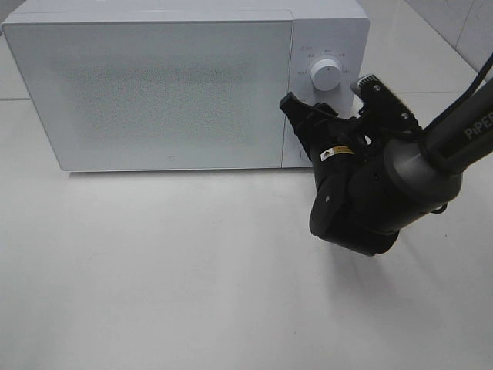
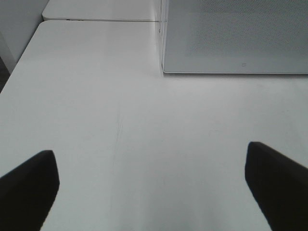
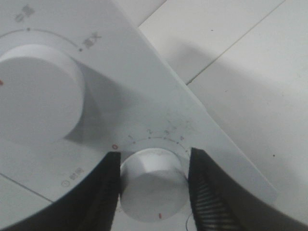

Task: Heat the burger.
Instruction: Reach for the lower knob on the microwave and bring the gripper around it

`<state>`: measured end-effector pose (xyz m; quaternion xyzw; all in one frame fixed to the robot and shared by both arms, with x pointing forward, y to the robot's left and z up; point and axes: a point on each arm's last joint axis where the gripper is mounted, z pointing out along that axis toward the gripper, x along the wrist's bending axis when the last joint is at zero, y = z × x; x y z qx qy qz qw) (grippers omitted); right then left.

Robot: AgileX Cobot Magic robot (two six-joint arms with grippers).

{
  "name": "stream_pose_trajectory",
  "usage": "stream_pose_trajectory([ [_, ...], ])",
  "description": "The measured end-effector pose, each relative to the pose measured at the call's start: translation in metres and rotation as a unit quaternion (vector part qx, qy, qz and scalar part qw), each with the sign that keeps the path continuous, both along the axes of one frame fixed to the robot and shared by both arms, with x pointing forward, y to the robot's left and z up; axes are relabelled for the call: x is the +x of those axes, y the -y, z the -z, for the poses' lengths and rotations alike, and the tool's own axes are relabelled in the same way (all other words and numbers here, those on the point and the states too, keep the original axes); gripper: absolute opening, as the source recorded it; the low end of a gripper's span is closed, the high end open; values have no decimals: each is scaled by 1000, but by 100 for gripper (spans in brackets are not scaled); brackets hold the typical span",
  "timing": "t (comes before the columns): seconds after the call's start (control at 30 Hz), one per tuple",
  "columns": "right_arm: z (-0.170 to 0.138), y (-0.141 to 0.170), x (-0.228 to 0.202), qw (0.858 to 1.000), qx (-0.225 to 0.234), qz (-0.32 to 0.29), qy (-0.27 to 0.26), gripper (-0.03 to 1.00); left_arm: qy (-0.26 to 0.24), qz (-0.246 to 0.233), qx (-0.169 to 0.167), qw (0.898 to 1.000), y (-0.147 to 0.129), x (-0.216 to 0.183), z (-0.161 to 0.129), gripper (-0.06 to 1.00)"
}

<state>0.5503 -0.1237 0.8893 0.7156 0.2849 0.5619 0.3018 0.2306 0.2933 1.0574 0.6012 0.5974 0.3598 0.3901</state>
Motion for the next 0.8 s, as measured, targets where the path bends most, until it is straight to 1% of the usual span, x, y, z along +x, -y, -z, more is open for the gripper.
stream_pose_trajectory([
  [0.07,0,1,0,999,53,7,6,43,0,0,0,1000,0,0,0,98],
  [0.1,0,1,0,999,53,7,6,43,0,0,0,1000,0,0,0,98],
  [0.17,2,1,0,996,84,12,9,43,0,0,0,1000,0,0,0,98],
  [0.2,2,1,0,996,84,12,9,43,0,0,0,1000,0,0,0,98],
  [0.23,2,1,0,995,95,15,10,43,0,0,0,1000,0,0,0,98],
  [0.27,2,1,0,993,118,19,12,43,0,0,0,1000,0,0,0,98],
  [0.3,2,1,0,993,118,19,12,43,0,0,0,1000,0,0,0,98],
  [0.33,2,1,0,989,142,24,13,43,0,0,0,1000,0,0,0,98],
  [0.43,2,1,0,988,154,26,14,43,0,0,0,1000,0,0,0,98],
  [0.5,3,1,0,984,176,30,15,43,0,0,0,1000,0,0,0,98],
  [0.8,3,1,-1,984,178,30,14,43,0,0,0,1000,0,0,0,98],
])
